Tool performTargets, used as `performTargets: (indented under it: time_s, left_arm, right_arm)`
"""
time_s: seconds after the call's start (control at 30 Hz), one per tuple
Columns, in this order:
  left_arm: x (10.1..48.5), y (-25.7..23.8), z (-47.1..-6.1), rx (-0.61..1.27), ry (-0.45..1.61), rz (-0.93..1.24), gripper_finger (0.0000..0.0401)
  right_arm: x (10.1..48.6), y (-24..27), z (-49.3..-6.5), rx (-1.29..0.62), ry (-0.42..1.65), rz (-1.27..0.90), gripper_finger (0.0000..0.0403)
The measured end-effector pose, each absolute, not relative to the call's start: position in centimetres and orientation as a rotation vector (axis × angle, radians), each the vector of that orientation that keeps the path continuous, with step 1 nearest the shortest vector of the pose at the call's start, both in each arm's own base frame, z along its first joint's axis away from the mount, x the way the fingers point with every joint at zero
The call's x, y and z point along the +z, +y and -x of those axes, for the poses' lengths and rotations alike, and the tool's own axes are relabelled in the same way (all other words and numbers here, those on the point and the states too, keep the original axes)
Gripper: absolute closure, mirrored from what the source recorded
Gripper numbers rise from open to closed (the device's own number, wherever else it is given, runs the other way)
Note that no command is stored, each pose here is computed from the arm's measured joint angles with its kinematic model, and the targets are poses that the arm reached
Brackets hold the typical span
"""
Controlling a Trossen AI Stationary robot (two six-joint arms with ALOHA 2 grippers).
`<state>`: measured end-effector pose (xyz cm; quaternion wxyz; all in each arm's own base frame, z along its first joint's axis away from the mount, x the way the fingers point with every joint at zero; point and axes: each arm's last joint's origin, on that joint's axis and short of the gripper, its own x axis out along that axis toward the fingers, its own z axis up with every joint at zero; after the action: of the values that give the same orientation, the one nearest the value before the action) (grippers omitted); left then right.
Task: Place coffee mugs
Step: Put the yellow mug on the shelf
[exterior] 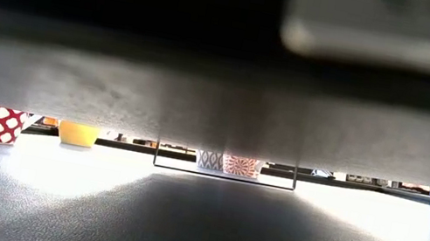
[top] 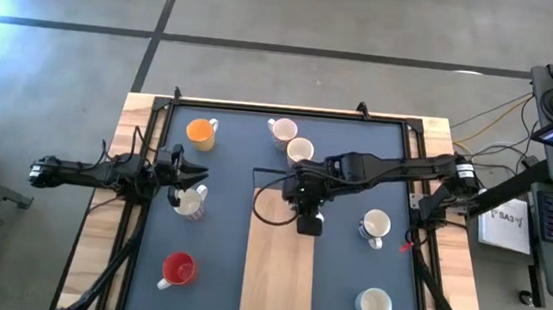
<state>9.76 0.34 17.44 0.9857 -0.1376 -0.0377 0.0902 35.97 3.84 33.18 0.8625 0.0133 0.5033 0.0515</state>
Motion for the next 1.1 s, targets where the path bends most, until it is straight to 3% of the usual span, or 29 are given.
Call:
performTargets:
  time_s: [0.9,1.1]
  left_arm:
    - [17.5,0.4,-9.8,0.186,-0.079,0.277,0.033]
    - [18.7,0.5,-9.6,0.227,-0.201,0.186,0.033]
  right_arm:
    - [37.3,2.6,-32.4,0.029,0.997,-0.148,0.033]
    - [37.9,1.4,-32.1,0.01,0.97,-0.132,0.0328]
